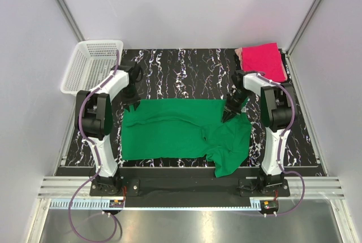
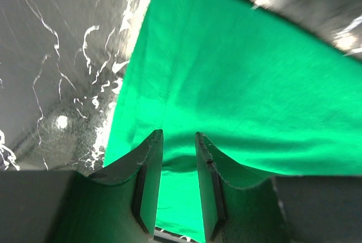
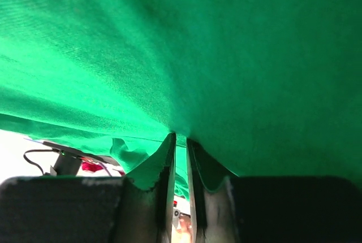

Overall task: Fold and stack the t-shirts
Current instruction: Fold the tshirt

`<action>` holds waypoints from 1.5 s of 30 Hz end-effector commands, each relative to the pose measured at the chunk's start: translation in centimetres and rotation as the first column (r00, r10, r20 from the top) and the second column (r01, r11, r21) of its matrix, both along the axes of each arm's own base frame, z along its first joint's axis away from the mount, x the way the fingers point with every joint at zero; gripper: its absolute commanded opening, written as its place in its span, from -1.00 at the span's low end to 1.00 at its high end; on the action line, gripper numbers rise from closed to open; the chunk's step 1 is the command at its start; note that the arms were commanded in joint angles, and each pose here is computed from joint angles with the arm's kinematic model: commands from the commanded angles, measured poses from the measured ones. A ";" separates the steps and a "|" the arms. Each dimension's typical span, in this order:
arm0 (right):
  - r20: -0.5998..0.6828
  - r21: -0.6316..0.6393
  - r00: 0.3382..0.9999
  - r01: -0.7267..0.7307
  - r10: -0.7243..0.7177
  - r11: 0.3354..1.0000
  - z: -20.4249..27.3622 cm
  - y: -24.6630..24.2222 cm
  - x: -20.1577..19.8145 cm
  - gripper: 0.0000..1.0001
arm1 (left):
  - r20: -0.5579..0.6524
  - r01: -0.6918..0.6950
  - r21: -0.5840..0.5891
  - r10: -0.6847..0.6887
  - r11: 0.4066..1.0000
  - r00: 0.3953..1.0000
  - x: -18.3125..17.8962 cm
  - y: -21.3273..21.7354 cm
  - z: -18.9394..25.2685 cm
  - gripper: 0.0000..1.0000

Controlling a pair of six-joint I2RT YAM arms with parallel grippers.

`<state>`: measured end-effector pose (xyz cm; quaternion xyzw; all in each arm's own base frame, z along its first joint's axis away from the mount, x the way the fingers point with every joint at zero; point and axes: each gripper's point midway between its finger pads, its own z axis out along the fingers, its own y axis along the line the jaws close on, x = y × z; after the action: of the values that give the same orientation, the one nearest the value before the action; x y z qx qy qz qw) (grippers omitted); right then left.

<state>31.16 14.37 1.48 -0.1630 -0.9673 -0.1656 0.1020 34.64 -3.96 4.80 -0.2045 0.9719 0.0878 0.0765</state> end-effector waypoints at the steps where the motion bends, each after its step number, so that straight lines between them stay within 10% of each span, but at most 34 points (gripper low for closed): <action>1: 0.073 -0.028 0.997 0.007 -0.005 1.000 1.1 -1.3 1.2 -0.60 | 0.058 0.001 0.022 -0.003 1.000 0.998 1.7 0.3 1.7 -0.32; 14: 0.304 -0.052 0.951 0.084 -0.064 0.995 5.6 -3.9 9.2 -0.54 | 0.096 -0.023 -0.013 0.024 1.000 0.995 3.5 -0.5 2.6 -0.32; 45: 0.173 -0.252 0.980 0.137 -0.095 0.958 0.1 -7.9 11.2 -0.94 | 0.016 -0.053 0.040 0.053 0.998 0.998 5.8 -0.4 0.4 -0.37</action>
<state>41.57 7.12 1.41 -0.2130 -0.9749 -0.0644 0.0011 39.20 -4.62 4.19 -0.2163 0.9694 0.0985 0.0622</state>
